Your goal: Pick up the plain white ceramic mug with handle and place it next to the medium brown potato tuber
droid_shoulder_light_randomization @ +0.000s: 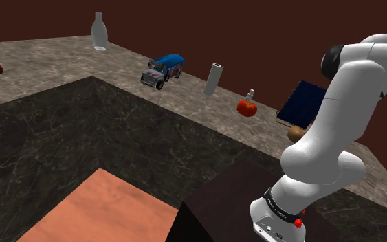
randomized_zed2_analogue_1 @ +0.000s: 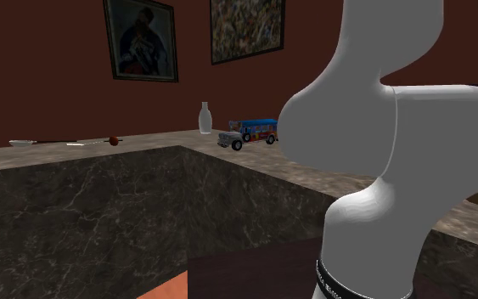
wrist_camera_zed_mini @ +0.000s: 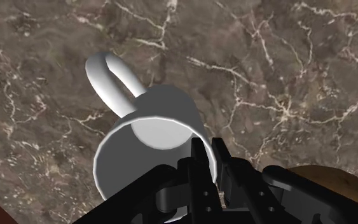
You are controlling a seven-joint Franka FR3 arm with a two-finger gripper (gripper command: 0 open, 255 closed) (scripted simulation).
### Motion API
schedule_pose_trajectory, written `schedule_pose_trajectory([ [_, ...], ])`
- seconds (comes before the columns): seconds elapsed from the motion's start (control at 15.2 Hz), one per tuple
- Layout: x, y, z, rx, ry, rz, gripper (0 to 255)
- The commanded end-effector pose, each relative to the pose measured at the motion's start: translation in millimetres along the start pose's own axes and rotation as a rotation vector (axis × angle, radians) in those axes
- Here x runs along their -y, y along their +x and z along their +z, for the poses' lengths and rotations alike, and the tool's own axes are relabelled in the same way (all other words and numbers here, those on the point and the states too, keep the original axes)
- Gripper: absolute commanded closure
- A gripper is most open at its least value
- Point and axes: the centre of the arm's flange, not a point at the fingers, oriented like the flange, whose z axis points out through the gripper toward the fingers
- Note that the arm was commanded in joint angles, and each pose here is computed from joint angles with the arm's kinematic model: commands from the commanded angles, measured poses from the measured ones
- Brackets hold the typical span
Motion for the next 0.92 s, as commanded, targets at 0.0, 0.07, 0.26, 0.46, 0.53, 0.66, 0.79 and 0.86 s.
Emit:
schedule_pose_trajectory([
  [0.0, 0.0, 1.7, 6.1, 0.000, 0.000, 0.000, 255],
  [0.07, 0.0, 1.6, 6.2, 0.000, 0.000, 0.000, 255],
  [0.26, 0.0, 1.7, 6.1, 0.000, 0.000, 0.000, 255],
  [0.46, 0.0, 1.7, 6.1, 0.000, 0.000, 0.000, 255],
  [0.53, 0.0, 1.6, 6.2, 0.000, 0.000, 0.000, 0],
  [0.66, 0.0, 1.6, 6.2, 0.000, 0.000, 0.000, 0],
  [0.79, 0.0, 1.6, 6.2, 0.000, 0.000, 0.000, 0],
  [0.86, 0.0, 1.6, 6.2, 0.000, 0.000, 0.000, 0],
])
